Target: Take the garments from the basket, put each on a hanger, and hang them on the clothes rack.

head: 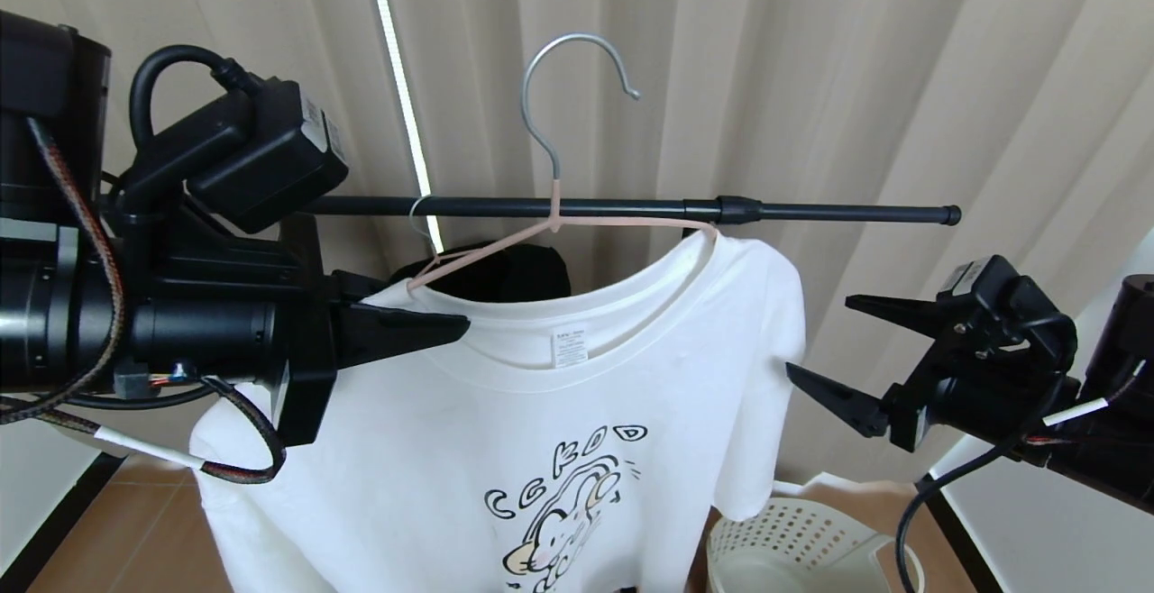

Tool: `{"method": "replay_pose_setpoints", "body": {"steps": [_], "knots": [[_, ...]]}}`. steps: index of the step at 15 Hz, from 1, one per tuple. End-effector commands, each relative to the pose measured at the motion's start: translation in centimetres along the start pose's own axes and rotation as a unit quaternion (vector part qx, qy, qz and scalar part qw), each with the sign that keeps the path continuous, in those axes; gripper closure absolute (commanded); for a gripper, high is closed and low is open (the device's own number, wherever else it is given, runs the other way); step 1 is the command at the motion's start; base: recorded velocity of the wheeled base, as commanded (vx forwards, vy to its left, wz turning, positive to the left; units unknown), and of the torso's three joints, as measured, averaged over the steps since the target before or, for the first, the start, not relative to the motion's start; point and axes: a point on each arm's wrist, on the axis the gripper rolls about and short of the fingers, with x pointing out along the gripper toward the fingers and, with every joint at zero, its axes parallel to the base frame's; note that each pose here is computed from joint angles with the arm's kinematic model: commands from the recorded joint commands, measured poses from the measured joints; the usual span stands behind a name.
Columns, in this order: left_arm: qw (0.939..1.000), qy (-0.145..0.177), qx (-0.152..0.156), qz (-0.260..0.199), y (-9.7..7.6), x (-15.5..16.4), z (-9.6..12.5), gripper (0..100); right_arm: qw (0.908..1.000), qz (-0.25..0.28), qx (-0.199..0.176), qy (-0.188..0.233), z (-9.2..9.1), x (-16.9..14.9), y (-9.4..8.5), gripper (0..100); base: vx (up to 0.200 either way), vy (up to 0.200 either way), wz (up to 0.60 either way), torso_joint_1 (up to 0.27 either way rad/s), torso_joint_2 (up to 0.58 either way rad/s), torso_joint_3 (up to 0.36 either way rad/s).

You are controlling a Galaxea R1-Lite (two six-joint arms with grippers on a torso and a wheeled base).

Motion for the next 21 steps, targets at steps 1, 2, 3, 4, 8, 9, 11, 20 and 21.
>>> {"method": "replay_pose_setpoints", "body": {"steps": [1,2,3,4,8,9,11,20,21], "knots": [[1.0,-0.005,0.003,0.001,-0.2,-0.4,0.1,100,0.9998,0.007,0.007,0.016,-0.8,1.0,0.0,0,0.0,0.0,0.0,0.0,0.0,0.0],[1.0,-0.006,0.004,0.0,-0.4,-0.5,0.1,100,0.9997,0.01,0.008,0.022,-1.1,1.4,0.0,0,0.0,0.0,0.0,0.0,0.0,0.0],[1.0,-0.004,0.003,-0.002,-0.5,-0.5,0.0,100,0.9997,0.011,0.01,0.022,-1.1,1.6,-0.1,0,0.0,0.0,0.0,0.0,0.0,0.0],[1.0,-0.006,0.004,-0.002,-0.6,-0.7,0.0,100,0.9996,0.011,0.015,0.02,-0.9,1.9,-0.2,0,0.0,0.0,0.0,0.0,0.0,0.0],[1.0,-0.002,0.002,-0.005,-0.8,-0.7,-0.3,100,0.999,0.009,0.038,0.023,-0.9,2.7,-0.1,0,0.0,0.0,0.0,0.0,0.0,0.0],[1.0,-0.003,0.003,-0.005,-0.8,-0.7,-0.3,100,0.999,0.009,0.038,0.023,-1.0,2.7,-0.1,100,0.0,0.0,0.0,0.0,0.0,0.0],[1.0,-0.003,0.002,-0.005,-0.8,-0.7,-0.3,100,0.999,0.008,0.038,0.021,-0.8,2.8,-0.2,100,0.0,0.0,0.0,0.0,0.0,0.0],[1.0,-0.004,-0.004,0.0,-1.2,-1.5,-0.6,100,0.9986,-0.02,0.046,0.015,-0.6,2.7,-1.7,100,0.0,0.0,0.0,0.0,0.0,0.0],[1.0,-0.001,-0.009,-0.001,-1.3,-1.4,-0.8,100,0.9988,-0.017,0.044,0.013,-0.5,2.5,-1.5,100,0.0,0.0,0.0,0.0,0.0,0.0]]}}
